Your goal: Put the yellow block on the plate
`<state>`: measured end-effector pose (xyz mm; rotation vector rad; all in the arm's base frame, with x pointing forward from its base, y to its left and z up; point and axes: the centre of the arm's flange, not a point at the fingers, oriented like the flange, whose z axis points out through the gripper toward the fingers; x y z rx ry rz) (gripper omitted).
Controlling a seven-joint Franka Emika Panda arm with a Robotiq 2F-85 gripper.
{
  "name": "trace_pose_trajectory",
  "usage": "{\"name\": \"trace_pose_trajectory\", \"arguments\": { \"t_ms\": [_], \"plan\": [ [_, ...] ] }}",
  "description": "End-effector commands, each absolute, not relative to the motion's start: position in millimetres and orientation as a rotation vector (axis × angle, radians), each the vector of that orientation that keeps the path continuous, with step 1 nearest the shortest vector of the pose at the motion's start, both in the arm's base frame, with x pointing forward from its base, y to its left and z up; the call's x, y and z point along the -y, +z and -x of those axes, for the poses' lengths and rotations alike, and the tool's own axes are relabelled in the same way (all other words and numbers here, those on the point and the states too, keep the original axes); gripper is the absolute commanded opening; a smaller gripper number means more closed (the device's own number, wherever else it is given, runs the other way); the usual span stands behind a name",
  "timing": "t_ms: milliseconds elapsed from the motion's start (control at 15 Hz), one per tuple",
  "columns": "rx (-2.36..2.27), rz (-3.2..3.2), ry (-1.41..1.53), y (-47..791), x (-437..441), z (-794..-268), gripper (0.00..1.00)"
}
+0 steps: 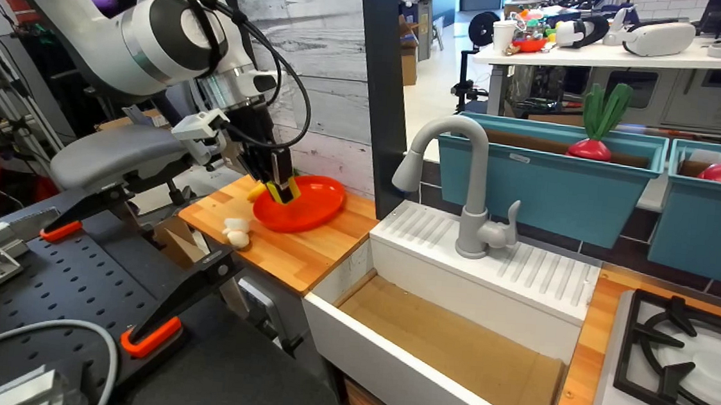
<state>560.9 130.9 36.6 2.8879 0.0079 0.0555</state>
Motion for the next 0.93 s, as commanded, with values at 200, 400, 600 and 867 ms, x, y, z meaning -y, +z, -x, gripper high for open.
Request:
{"name": "trace_pose_trajectory", "arguments": {
  "t_ms": [200, 400, 600, 867],
  "plan": [
    [0.063, -2.880, 0.079, 12, -124, -584, 0.08],
    [0.066, -2.877, 0.082, 6, -127, -592, 0.08],
    [0.075, -2.869, 0.089, 1, -130, -598, 0.56],
    [0.085, -2.870, 0.112, 3, -133, -598, 0.78]
  ]
}}
